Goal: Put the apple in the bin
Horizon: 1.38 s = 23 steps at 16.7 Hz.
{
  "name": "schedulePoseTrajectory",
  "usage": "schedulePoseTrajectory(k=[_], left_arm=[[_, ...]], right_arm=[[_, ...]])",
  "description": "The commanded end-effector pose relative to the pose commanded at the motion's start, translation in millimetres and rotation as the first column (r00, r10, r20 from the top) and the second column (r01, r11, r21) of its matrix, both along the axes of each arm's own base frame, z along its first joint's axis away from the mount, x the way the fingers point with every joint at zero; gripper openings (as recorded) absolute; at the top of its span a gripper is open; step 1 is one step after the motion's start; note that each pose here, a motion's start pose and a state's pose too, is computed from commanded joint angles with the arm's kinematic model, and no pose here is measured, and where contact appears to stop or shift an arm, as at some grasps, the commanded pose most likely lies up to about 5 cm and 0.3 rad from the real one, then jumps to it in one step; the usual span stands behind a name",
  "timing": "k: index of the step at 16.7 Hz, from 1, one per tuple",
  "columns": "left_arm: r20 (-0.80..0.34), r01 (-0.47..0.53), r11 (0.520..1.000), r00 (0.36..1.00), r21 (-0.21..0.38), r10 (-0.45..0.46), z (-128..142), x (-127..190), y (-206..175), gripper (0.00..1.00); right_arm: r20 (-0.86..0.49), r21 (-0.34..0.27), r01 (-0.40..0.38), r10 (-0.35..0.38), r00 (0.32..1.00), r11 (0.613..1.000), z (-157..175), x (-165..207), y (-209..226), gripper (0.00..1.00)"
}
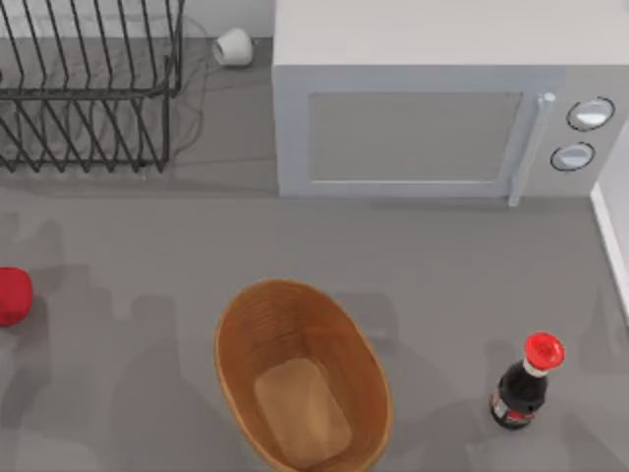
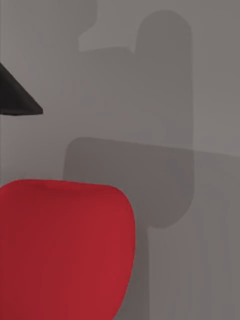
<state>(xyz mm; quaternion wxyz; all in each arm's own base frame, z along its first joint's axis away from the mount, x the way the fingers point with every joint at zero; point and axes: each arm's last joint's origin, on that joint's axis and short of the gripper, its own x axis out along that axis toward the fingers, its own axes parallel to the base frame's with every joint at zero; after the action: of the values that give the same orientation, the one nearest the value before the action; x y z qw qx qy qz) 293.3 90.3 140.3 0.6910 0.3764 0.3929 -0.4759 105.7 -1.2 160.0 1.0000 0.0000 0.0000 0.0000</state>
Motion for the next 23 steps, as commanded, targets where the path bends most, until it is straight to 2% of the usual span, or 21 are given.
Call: schedulePoseTrajectory(k=[5, 10, 23], left_arm=[[0.011, 0.000, 1.000, 1.000, 0.004, 0.000, -40, 11, -15, 1.00], [0.005, 0.000, 1.000, 1.000, 0.002, 0.000, -46, 11, -18, 1.00], [0.005, 0.000, 1.000, 1.000, 0.002, 0.000, -46, 11, -18, 0.02]], right_arm=[[0.000, 0.000, 0.000, 0.000, 1.000, 1.000, 0, 0, 0, 1.00], [0.000, 0.000, 0.000, 0.000, 1.000, 1.000, 0, 0, 0, 1.00], [0.000, 0.000, 0.000, 0.000, 1.000, 1.000, 0, 0, 0, 1.00]])
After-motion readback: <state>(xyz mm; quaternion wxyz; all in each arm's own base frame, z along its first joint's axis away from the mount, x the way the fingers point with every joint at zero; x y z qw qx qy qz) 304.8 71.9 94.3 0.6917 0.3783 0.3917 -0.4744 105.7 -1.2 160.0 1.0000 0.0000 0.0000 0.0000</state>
